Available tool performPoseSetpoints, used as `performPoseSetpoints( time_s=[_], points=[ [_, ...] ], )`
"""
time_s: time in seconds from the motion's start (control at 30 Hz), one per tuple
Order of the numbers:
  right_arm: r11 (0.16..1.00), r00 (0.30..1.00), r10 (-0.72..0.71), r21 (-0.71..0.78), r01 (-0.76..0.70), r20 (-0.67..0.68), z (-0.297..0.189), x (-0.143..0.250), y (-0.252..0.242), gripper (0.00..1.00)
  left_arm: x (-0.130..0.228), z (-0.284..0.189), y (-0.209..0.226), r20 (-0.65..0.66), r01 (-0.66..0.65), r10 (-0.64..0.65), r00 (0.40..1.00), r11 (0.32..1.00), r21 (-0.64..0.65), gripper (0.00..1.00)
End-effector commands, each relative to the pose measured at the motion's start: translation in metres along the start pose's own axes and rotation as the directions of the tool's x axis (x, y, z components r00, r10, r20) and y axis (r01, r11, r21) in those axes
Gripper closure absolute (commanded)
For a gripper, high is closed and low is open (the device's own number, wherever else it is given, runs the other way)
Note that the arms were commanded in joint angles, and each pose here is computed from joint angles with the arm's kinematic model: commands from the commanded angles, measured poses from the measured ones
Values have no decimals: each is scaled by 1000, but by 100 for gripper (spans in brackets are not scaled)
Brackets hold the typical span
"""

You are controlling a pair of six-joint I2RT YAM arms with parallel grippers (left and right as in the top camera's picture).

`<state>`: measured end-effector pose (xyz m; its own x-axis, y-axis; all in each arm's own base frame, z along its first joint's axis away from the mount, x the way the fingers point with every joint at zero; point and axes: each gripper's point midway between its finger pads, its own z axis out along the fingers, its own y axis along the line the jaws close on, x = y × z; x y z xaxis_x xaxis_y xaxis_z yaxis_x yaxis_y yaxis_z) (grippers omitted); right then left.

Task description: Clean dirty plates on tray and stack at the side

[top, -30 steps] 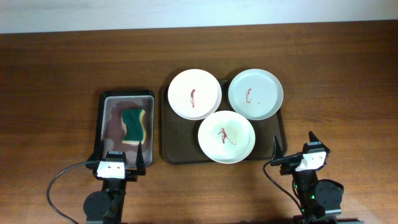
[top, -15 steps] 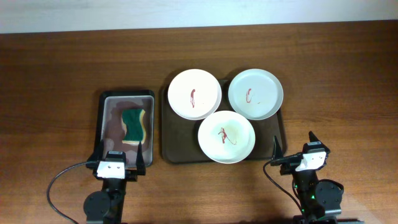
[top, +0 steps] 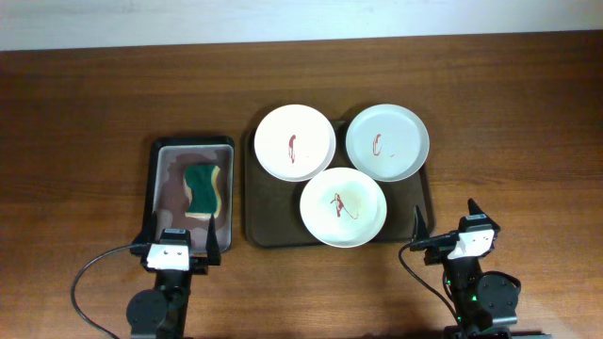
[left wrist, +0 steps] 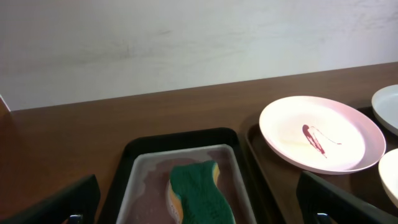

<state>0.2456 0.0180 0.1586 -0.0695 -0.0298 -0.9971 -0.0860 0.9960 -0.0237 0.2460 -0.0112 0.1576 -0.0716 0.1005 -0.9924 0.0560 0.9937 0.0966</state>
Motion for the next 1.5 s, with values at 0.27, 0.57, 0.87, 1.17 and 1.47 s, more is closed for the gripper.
performPoseSetpoints(
  time_s=[0.27, 0.57, 0.87, 1.17, 1.47],
  points=[
    [1000, 1000, 0, -4, 0, -2, 0, 2, 1, 1, 1, 0, -1, -1, -16, 16, 1000, 1000, 6, 1],
    [996, 997, 75, -43, -75, 2, 0, 0, 8, 1, 0, 0, -4, 2, 22, -22, 1000, 999, 24, 1],
    [993, 995, 92, -66, -95, -45, -4, -11, 12, 1, -6, -8, -5, -74, 117, -114, 991, 993, 31, 1],
    [986, 947, 98, -96, -133, -305, -4, -38, 21, 1, -27, -9, -3, -275, 126, -114, 955, 992, 26, 1],
    [976, 753, 104, -79, -203, -650, 18, -45, 27, 1, -43, 20, -1, -600, 138, -103, 793, 990, 14, 1]
  ],
)
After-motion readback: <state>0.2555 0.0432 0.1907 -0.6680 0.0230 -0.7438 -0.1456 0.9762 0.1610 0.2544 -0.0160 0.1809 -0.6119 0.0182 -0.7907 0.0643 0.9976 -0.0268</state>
